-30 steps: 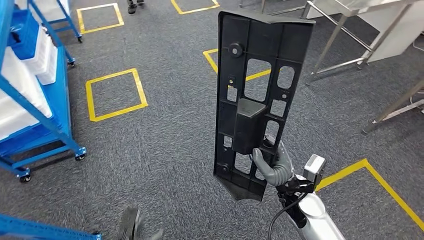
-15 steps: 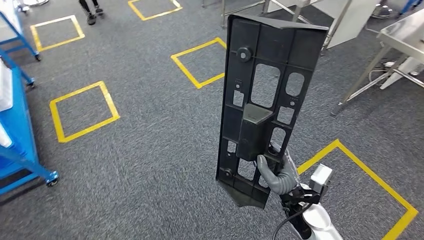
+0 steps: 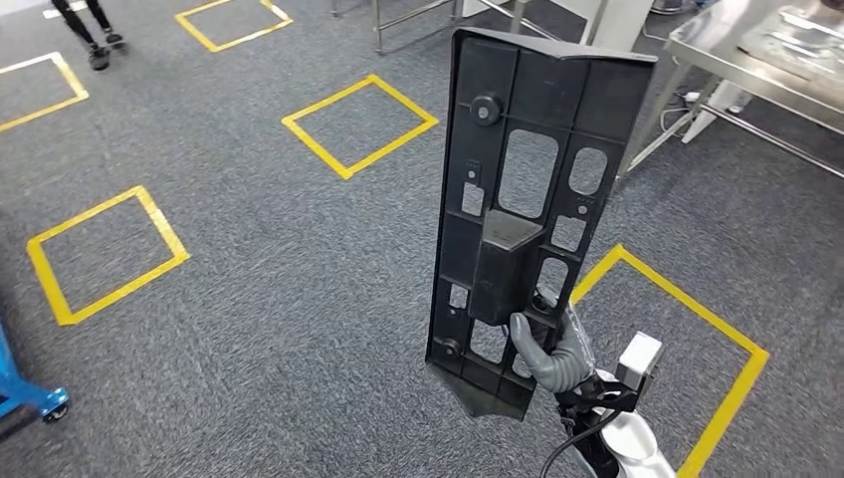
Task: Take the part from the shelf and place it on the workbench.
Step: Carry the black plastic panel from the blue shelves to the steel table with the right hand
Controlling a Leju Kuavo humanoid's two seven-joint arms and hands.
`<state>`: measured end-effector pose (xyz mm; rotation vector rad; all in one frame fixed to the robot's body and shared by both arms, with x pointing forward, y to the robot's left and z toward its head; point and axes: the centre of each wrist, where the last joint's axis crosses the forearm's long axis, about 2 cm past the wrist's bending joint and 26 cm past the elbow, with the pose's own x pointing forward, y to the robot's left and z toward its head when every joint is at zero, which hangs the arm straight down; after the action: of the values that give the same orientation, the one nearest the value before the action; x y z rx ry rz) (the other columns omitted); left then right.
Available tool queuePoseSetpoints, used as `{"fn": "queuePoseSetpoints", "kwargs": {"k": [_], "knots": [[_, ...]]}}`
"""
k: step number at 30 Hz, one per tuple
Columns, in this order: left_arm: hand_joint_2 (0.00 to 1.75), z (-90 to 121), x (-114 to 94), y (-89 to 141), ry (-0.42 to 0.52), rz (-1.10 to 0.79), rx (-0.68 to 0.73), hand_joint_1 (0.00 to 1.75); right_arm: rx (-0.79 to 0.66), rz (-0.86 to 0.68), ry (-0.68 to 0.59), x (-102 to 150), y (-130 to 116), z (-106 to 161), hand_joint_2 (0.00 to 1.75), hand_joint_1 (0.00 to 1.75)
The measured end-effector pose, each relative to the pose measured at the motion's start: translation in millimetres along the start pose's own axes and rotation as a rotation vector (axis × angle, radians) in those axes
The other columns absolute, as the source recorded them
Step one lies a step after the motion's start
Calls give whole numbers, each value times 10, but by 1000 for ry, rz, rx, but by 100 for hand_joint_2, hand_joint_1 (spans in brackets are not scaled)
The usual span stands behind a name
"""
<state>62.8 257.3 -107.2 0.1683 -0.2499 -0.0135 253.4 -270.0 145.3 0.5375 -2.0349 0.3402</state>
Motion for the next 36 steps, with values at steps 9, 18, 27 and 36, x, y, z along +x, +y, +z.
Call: {"fn": "queuePoseSetpoints", "kwargs": {"k": [9,18,27,36], "knots": [[175,11,-9,-44,84,7,-16,0,16,17,5,39,-2,-36,175,175],[175,14,-42,-45,55,-1,-15,0,-2,33,4,60,40,72,175,175],[175,18,-61,-50,57,-13,-8,0,-66,136,-23,200,-99,177,175,175],[175,17,-17,-64,54,-13,-10,0,-77,184,-67,360,-206,172,175,175]]}}
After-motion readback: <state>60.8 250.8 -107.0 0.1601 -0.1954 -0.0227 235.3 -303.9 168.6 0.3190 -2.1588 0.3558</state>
